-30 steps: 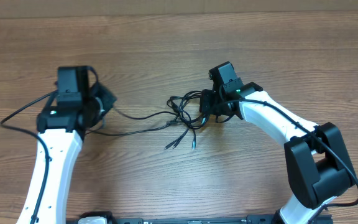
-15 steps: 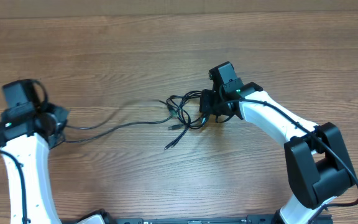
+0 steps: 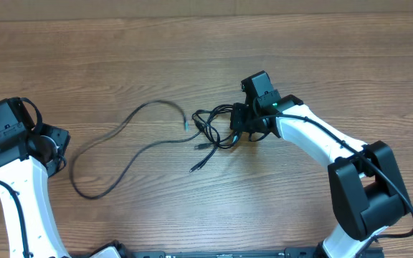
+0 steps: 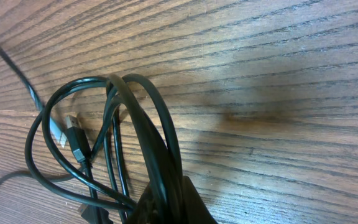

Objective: Untangle cables

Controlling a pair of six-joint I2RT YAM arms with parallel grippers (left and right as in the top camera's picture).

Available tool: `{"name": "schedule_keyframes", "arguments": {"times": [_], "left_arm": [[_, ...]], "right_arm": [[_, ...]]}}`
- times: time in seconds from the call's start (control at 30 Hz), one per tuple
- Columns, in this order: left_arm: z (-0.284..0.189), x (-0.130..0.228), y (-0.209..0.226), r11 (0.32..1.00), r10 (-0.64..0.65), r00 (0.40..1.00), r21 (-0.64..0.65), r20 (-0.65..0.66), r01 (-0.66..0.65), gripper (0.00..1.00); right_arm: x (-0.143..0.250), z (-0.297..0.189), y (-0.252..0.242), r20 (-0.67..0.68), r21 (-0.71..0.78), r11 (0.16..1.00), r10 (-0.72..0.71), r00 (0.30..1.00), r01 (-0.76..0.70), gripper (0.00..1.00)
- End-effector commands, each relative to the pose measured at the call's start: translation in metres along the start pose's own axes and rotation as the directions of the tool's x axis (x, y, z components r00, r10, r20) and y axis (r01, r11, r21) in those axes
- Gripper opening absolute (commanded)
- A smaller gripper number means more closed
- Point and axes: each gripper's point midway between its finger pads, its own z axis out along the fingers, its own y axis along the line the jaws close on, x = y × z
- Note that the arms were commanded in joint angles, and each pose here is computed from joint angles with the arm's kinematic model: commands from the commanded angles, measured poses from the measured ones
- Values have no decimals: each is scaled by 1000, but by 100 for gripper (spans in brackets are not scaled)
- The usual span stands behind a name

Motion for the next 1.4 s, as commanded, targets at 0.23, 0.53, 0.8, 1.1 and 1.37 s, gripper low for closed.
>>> {"name": "schedule_keyframes", "arguments": {"times": [0.23,0.53,0.8,1.1,1.37], "left_arm": [[27,27,-18,980,189,967,97,-170,-175,73],[44,79,-56,851,499,819,340,-284,-400,78],[65,132,-69,743,665,665,390,-340,-543,65],[70,213,-88,493,869,375,625,-322,-605,63],[42,271,-122,347,932,284,781,-225,-520,66]], "right_arm": [[-2,2,-5,6,10,1000,13,1000,-13,60],[-1,2,-4,4,7,1000,13,1000,-13,81],[6,1,6,-34,-54,998,-31,999,30,81],[10,-1,12,-65,-120,989,-98,993,90,85],[3,-9,-18,-106,-103,993,52,993,-63,66]]}}
